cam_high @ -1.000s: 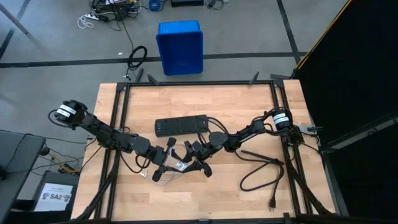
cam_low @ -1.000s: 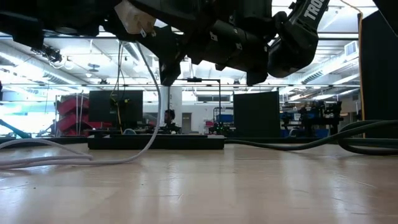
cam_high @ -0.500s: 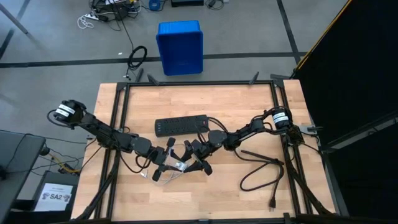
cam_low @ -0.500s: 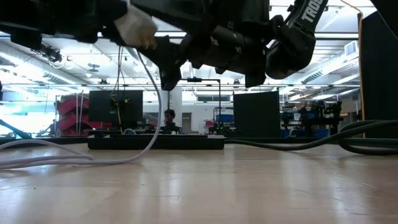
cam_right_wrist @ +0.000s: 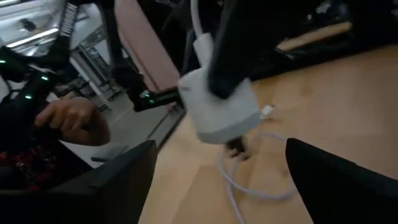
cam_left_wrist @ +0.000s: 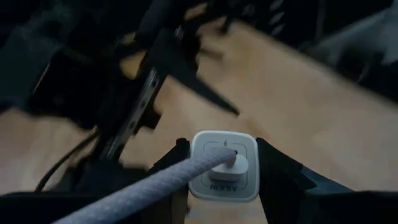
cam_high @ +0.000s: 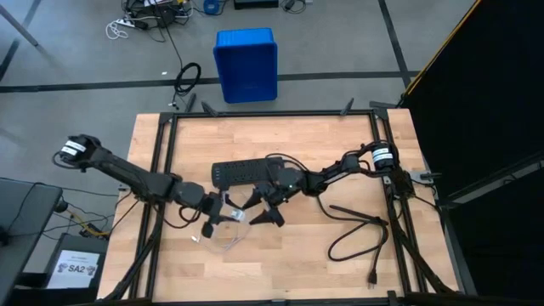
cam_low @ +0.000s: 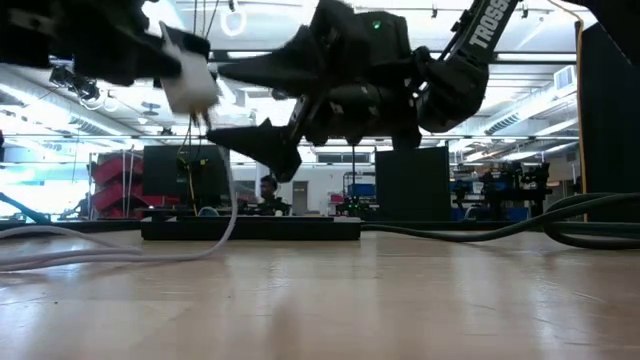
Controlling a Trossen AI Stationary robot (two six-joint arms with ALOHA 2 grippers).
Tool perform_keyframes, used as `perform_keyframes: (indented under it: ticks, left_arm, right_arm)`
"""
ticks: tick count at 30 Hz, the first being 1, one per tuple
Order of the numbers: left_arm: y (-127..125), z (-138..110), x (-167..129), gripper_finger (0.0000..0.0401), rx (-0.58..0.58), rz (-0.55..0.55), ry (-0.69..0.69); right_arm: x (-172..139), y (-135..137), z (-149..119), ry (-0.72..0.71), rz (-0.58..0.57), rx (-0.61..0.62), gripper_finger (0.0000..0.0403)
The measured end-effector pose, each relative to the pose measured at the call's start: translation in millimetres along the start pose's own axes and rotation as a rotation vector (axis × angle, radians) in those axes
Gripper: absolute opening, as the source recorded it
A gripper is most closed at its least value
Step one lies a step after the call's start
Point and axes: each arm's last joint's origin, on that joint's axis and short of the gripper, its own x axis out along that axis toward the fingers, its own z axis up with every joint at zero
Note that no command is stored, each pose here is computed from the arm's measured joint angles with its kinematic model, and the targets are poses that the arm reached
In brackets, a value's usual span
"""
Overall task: Insert USB
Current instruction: Insert the charger adapter into the outlet extension
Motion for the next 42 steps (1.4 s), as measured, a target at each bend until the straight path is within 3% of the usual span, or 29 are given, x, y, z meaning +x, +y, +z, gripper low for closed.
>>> perform_keyframes:
  ticks: [8, 15, 21, 25, 30, 33, 36, 42]
  left_arm:
    - [18.4, 12.2, -10.2, 0.0128, -0.012, 0.183, 0.255]
    - [32.2, 19.2, -14.4, 0.0128, -0.018, 0.321, 0.312]
    - [55.5, 8.0, -12.2, 0.0128, -0.249, 0.598, 0.332]
    - [61.5, -5.5, -6.2, 0.0128, -0.388, 0.668, 0.312]
    - [62.9, -18.7, 4.2, 0.0128, -0.506, 0.726, 0.308]
    - [63.7, -20.8, 11.1, 0.0128, -0.539, 0.757, 0.287]
    - [63.7, -23.5, 18.3, 0.0128, -0.579, 0.766, 0.269]
    - [62.3, -31.9, 28.9, 0.0128, -0.647, 0.781, 0.275]
  right_arm:
    - [-13.2, -26.7, -3.9, 0.085, -0.136, 0.051, 0.0284]
    - [-16.9, -33.8, -7.7, 0.123, -0.215, 0.017, 0.0255]
    - [-19.7, -29.5, 0.6, 0.128, -0.305, -0.079, 0.0236]
    - [-24.7, -18.7, 6.1, 0.201, -0.546, -0.194, 0.0226]
    - [-35.2, -0.5, 8.9, 0.341, -0.987, -0.416, 0.0216]
    - [-43.0, -1.5, 9.3, 0.411, -1.185, -0.517, 0.0209]
    - [-52.4, -12.7, 11.0, 0.446, -1.238, -0.497, 0.0199]
    - [-81.9, -44.4, 15.5, 0.472, -1.359, -0.323, 0.0180]
